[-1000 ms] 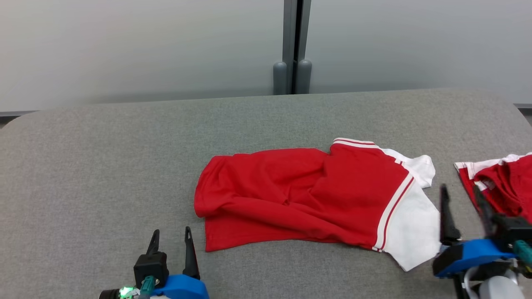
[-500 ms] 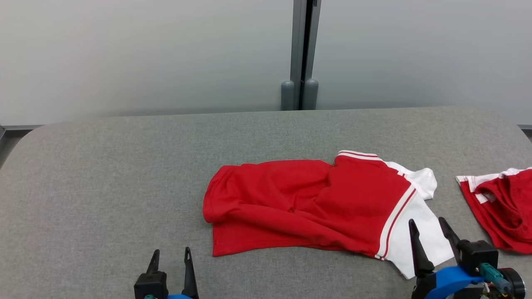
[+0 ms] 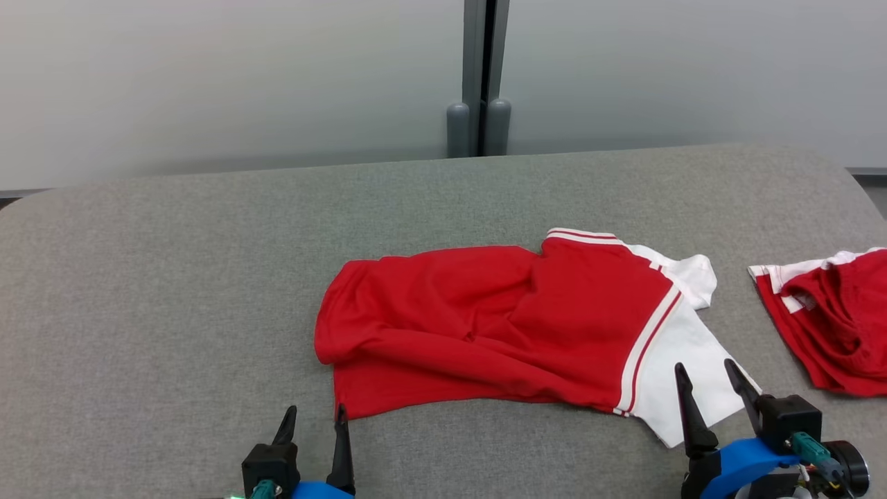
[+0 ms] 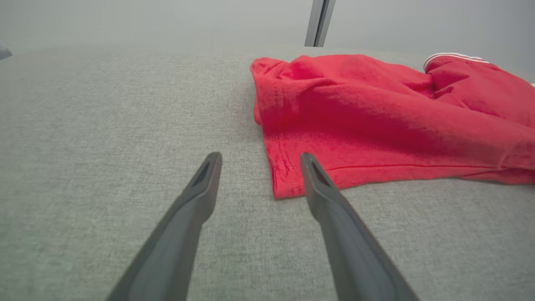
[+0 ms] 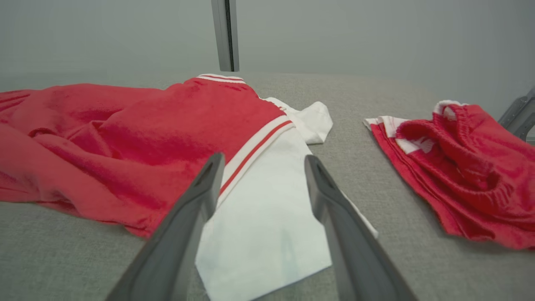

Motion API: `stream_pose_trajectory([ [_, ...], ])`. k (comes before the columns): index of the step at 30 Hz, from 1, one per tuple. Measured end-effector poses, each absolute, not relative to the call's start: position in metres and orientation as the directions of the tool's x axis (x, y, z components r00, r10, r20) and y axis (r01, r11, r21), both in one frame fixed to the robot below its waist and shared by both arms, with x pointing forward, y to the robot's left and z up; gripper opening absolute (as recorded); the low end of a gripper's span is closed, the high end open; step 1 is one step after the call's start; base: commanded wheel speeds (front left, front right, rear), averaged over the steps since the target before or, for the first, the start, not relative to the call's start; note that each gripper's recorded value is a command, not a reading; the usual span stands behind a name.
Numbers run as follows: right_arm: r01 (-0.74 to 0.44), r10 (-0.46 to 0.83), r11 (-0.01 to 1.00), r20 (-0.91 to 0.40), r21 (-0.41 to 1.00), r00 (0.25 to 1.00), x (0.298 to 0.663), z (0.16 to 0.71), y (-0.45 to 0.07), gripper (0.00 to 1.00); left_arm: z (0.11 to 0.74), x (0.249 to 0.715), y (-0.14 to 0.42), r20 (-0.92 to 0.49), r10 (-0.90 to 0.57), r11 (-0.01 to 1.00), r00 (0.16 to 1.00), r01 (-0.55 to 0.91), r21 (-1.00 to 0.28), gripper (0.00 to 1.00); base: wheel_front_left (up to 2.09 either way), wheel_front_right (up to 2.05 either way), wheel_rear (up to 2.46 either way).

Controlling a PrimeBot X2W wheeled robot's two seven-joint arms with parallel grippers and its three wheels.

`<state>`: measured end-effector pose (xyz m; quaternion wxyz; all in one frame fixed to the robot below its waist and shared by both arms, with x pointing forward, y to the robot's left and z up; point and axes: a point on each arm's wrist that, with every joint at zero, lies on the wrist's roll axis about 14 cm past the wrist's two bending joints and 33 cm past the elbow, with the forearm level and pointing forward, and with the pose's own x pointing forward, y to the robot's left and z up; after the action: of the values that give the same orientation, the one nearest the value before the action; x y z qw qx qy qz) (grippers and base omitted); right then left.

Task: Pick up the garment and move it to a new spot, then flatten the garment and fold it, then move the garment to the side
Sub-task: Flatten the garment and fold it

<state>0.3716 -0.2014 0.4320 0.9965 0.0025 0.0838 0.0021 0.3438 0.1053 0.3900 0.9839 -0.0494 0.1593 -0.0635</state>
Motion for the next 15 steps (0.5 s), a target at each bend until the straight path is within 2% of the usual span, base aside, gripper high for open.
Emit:
stream_pose_trajectory([
  [15,0.102,-0.103,0.995,-0.246,-0.019,0.964,0.366,0.408,-0.238,1.00,0.358,0.362,0.079,-0.407,-0.207,0.975,0.890,0.152,-0.162,1.00,0.00,0.00,0.00],
])
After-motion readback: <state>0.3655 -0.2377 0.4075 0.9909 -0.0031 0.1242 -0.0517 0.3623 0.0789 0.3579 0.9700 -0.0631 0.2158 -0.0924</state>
